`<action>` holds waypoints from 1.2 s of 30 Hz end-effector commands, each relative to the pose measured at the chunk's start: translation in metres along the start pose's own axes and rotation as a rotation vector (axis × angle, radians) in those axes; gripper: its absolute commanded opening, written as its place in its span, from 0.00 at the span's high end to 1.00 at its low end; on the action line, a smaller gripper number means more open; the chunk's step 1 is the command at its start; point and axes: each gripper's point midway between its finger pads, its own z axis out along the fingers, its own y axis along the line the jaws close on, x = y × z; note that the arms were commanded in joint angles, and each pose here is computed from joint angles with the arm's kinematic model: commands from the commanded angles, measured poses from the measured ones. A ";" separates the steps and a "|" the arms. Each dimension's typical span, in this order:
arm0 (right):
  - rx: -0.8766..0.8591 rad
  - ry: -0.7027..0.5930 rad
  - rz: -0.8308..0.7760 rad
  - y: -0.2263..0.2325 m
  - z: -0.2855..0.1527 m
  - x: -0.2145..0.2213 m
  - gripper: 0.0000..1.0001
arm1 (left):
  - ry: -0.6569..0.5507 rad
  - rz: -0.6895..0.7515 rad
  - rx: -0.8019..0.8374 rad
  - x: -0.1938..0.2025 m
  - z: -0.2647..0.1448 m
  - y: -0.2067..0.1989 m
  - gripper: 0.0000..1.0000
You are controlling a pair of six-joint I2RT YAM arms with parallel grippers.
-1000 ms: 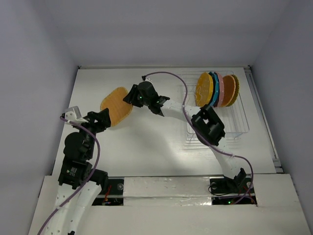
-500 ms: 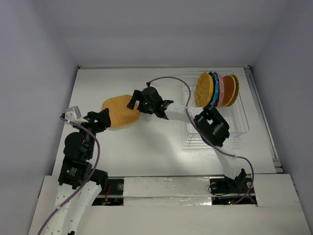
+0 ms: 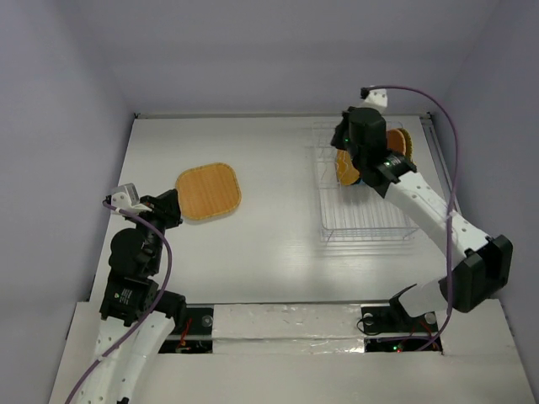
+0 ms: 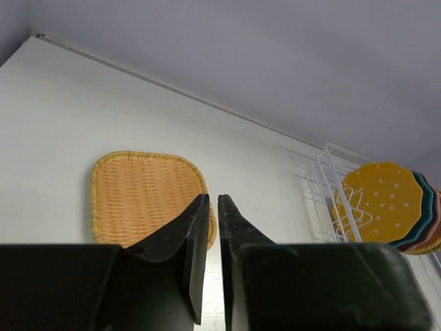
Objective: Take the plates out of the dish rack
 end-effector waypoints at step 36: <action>0.636 0.323 -0.474 -0.182 0.052 0.032 0.70 | -0.002 0.006 0.008 0.000 0.007 -0.003 0.65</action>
